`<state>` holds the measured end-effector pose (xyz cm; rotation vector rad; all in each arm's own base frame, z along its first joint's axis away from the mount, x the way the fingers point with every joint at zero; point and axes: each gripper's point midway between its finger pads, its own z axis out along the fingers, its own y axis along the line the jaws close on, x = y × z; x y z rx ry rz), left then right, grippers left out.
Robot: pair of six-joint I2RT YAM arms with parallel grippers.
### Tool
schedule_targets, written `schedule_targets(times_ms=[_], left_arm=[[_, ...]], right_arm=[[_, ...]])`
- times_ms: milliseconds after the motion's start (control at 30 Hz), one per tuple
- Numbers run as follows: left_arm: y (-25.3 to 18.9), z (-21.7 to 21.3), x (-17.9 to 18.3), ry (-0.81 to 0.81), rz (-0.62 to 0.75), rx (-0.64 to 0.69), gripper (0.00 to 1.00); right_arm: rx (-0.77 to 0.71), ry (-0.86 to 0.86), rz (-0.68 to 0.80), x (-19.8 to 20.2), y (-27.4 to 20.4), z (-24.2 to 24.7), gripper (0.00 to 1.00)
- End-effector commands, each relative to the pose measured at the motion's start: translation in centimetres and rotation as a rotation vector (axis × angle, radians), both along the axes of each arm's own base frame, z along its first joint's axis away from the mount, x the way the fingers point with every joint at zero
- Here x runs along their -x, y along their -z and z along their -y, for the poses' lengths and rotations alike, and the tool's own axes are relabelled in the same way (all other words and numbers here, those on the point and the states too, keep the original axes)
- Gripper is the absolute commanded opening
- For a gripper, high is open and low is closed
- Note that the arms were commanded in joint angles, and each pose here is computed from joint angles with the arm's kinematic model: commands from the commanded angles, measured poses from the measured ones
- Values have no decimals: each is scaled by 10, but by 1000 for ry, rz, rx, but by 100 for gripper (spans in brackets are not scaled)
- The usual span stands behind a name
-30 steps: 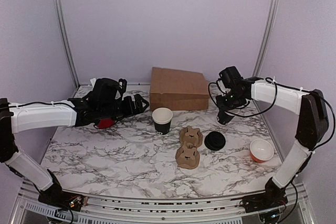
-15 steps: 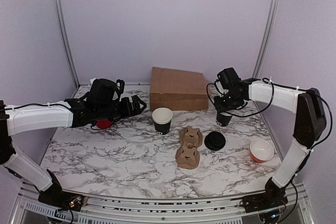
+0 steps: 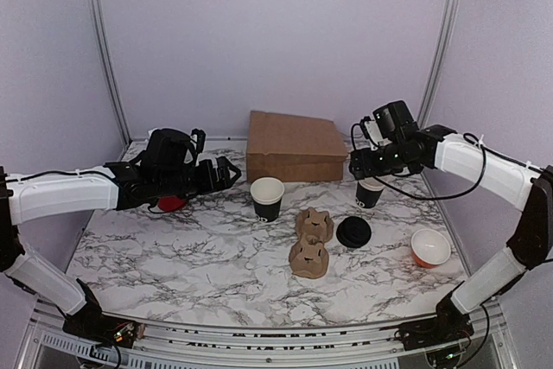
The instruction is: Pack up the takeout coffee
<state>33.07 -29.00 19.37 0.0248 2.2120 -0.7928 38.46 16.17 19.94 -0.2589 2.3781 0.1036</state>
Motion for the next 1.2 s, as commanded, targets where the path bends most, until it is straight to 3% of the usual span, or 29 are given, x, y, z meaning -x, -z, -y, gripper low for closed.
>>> schedule_targets(times_ms=[0, 233, 500, 1167], left_arm=[[-21, 4, 1, 28, 50, 12, 99], [-18, 7, 2, 50, 45, 0, 99], [-12, 8, 3, 48, 27, -5, 99], [-2, 10, 3, 48, 0, -18, 99]], right_arm=[[-22, -24, -67, 32, 19, -15, 83], [-59, 10, -122, 64, 59, -8, 91], [-113, 8, -187, 71, 101, -9, 93], [-125, 36, -272, 79, 141, -3, 82]])
